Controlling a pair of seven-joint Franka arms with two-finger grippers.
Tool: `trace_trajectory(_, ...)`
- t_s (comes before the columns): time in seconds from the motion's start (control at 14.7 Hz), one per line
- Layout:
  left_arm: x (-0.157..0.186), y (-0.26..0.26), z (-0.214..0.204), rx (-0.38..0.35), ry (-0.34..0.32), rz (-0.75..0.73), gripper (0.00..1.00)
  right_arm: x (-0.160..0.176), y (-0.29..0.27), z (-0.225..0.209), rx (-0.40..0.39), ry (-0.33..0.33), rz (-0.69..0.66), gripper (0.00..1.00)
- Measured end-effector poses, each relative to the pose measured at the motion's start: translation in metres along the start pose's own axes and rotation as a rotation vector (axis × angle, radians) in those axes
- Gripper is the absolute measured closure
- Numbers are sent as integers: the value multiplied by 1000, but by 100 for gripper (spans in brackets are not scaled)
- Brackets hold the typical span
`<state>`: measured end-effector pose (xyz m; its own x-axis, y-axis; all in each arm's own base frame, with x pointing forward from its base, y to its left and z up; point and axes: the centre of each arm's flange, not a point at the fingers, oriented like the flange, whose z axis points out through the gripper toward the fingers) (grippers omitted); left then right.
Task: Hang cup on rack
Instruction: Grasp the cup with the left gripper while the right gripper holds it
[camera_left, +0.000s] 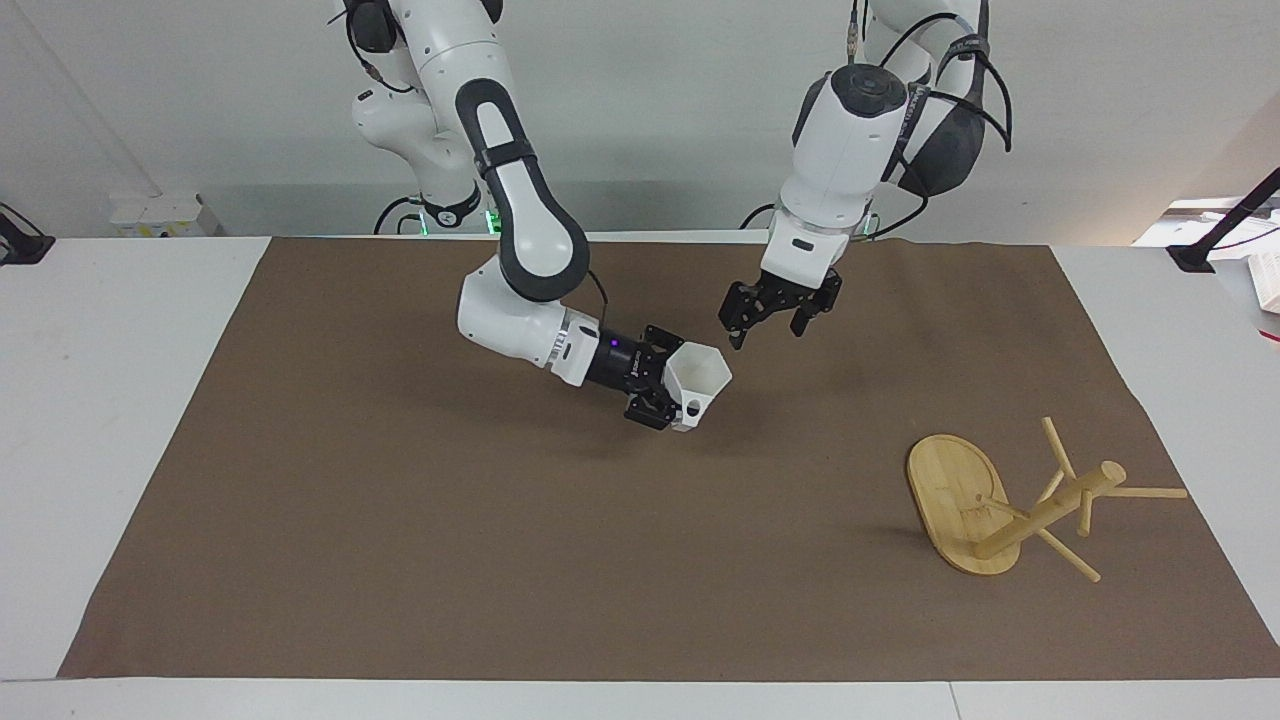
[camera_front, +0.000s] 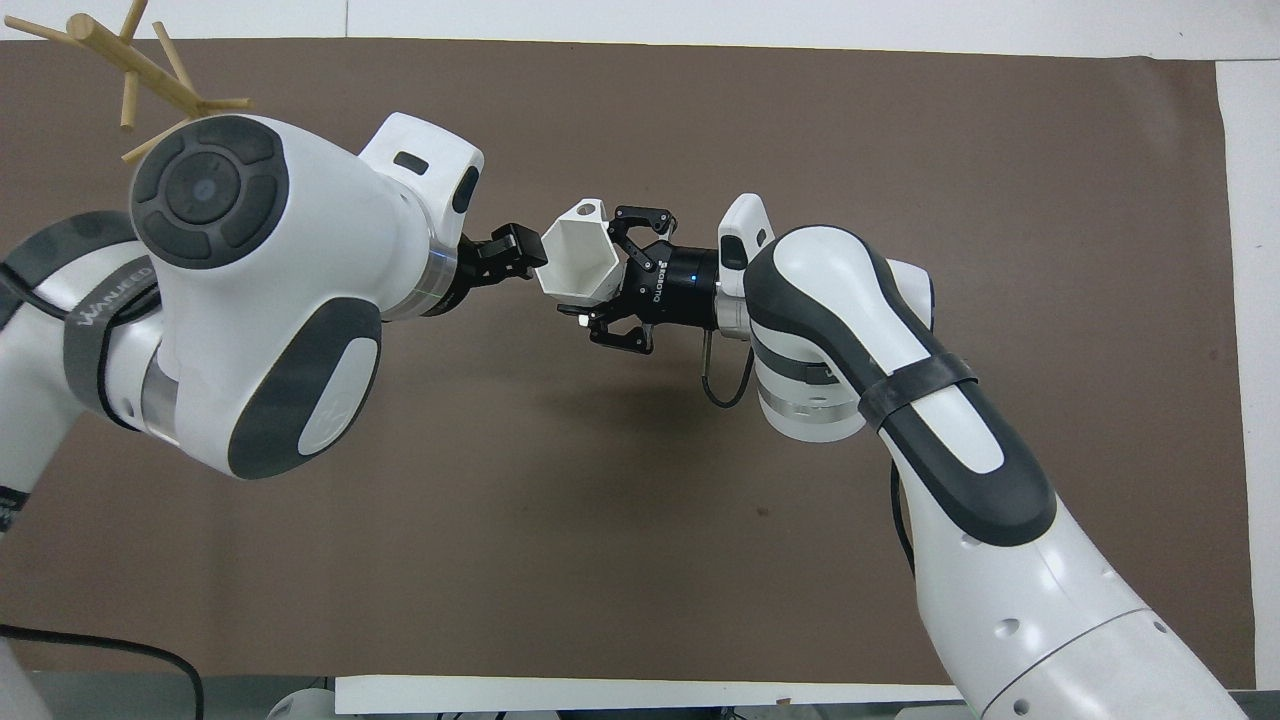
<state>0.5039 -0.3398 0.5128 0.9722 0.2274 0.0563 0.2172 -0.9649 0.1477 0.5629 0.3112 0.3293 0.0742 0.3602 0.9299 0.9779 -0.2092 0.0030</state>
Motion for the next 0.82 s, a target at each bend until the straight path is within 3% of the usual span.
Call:
trace_trajectory(0.48, 2, 20, 38, -33, 14, -20, 6, 0, 0, 0, -1, 0, 0, 22)
trace_trajectory(0.55, 2, 22, 42, -38, 4, -25, 15, 0, 0, 0, -1, 0, 0, 22)
trace_trajectory(0.82, -3, 26, 46, -59, -19, -37, 64, 0, 1, -1, -2, -1, 1, 22)
